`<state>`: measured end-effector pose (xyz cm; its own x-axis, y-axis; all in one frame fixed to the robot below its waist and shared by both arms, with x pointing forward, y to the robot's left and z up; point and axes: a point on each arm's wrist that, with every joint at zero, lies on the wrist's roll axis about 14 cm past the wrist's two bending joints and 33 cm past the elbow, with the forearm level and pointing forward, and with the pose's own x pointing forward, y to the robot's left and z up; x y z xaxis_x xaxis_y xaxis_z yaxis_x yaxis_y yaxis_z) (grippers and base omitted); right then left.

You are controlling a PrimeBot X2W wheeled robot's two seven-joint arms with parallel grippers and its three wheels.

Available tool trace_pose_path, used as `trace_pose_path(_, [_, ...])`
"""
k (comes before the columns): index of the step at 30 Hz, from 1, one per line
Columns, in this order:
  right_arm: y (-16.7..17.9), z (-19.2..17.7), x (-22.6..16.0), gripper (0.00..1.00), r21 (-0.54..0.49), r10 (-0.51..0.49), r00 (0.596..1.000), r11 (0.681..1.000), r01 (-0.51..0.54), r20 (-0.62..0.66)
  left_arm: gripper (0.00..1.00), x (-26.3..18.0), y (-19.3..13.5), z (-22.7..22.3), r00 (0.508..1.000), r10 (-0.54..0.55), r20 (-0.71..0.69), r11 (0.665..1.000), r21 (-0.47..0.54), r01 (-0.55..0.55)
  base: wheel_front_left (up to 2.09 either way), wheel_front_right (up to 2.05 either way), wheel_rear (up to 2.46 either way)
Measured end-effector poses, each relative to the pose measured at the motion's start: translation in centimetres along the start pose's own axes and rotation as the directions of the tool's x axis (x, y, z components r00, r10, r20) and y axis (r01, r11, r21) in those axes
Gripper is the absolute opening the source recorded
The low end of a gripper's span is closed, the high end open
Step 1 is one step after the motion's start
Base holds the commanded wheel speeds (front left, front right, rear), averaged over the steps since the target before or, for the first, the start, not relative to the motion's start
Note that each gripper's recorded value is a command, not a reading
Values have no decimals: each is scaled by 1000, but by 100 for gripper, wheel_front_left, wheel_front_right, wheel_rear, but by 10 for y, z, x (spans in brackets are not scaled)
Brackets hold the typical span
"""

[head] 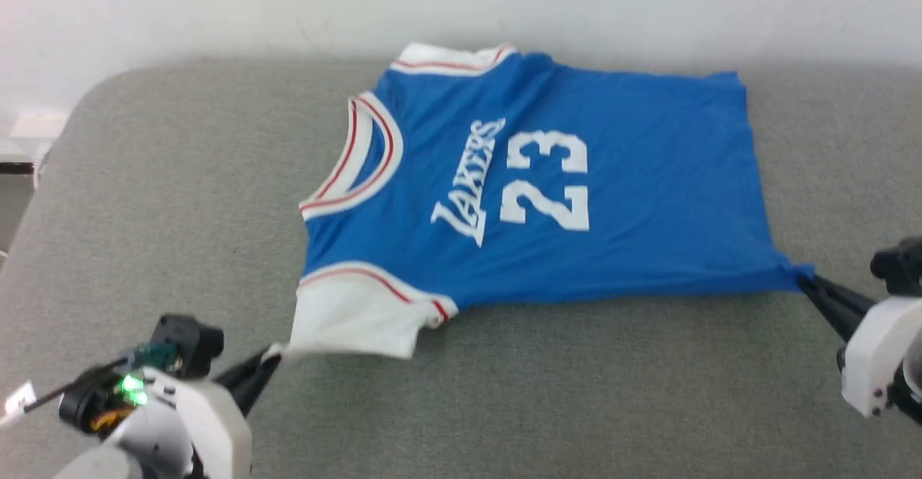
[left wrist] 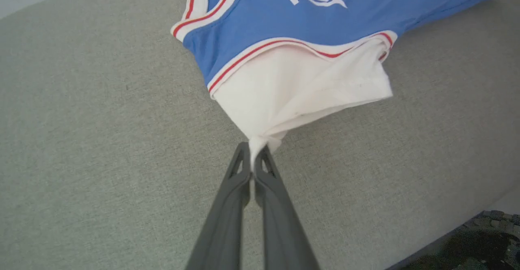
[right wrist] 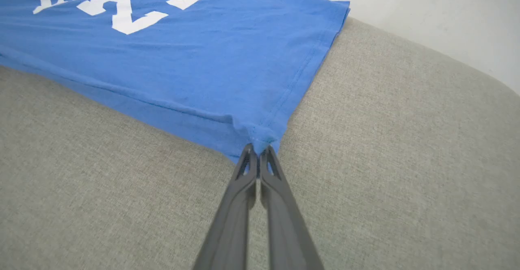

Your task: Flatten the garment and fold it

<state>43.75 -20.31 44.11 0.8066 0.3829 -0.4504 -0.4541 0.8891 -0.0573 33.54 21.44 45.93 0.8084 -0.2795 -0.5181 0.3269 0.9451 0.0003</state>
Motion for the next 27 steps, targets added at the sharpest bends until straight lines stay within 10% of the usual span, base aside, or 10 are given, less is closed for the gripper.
trace_pose_path(18, [15, -90, -93, 0, 183, 81, 910, 983, -6, -408, 0, -88, -73, -86, 951, -178, -253, 962, -249, 113, 0, 0, 0])
trace_pose_path(27, [20, -82, -107, 0, 257, 96, 923, 966, 4, -372, 0, -78, -71, -69, 968, -175, -177, 959, -254, 127, 0, 0, 0])
